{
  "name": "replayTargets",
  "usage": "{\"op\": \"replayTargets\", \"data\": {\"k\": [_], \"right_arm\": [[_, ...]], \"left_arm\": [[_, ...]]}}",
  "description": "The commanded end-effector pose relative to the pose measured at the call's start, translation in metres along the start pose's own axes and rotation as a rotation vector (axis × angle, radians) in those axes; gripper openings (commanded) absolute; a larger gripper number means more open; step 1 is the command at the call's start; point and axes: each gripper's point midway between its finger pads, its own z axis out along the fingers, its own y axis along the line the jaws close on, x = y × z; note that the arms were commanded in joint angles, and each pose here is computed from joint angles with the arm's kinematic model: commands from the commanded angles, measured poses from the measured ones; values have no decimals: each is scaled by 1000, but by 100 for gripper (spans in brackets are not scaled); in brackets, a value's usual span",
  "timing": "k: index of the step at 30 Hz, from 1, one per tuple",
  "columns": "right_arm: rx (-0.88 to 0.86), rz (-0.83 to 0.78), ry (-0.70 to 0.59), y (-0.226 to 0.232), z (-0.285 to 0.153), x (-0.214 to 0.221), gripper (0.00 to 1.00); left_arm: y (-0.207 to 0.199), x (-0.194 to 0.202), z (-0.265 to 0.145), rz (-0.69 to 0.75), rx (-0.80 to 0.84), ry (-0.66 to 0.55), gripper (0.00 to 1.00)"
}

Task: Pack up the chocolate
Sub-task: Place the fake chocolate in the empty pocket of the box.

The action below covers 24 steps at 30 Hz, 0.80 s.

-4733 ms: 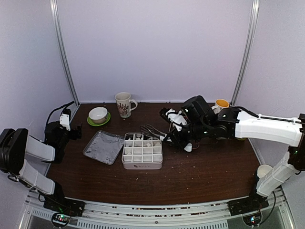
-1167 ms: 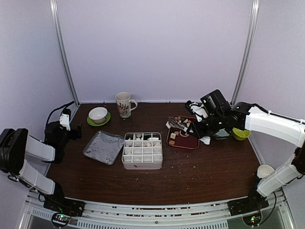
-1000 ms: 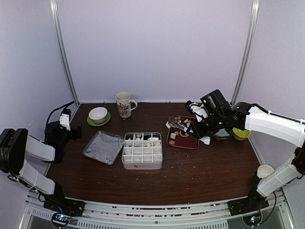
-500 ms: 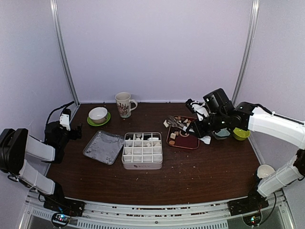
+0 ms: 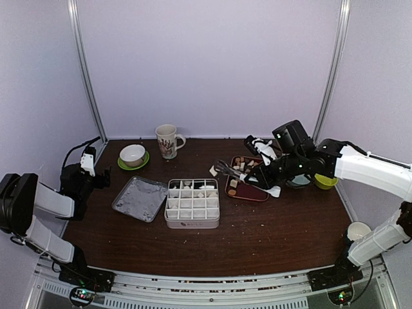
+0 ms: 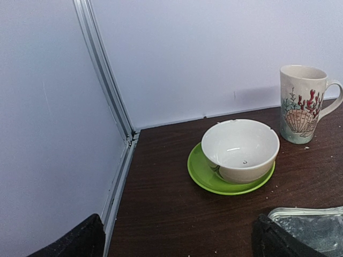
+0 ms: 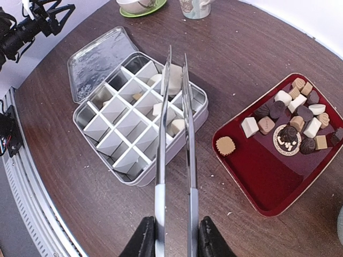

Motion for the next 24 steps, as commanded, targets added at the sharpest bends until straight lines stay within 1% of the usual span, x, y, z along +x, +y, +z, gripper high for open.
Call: {"op": "replayTargets", "data": {"k": [1, 8, 18, 21, 24], "right_arm": [[-67, -41, -52, 19, -3, -13, 17], [-141, -81, -14, 46, 9, -4, 17], [-198, -94, 14, 66, 22, 4, 17], [-223, -106, 45, 75, 29, 10, 17], [-213, -121, 72, 78, 37, 16, 17]], "left_arm": [[6, -13, 3, -9, -21, -40, 98], [6, -13, 3, -9, -20, -42, 98], [6, -13, 3, -9, -20, -40, 98], [7, -13, 3, -9, -20, -41, 98], [7, -13, 3, -9, -20, -41, 98]]}}
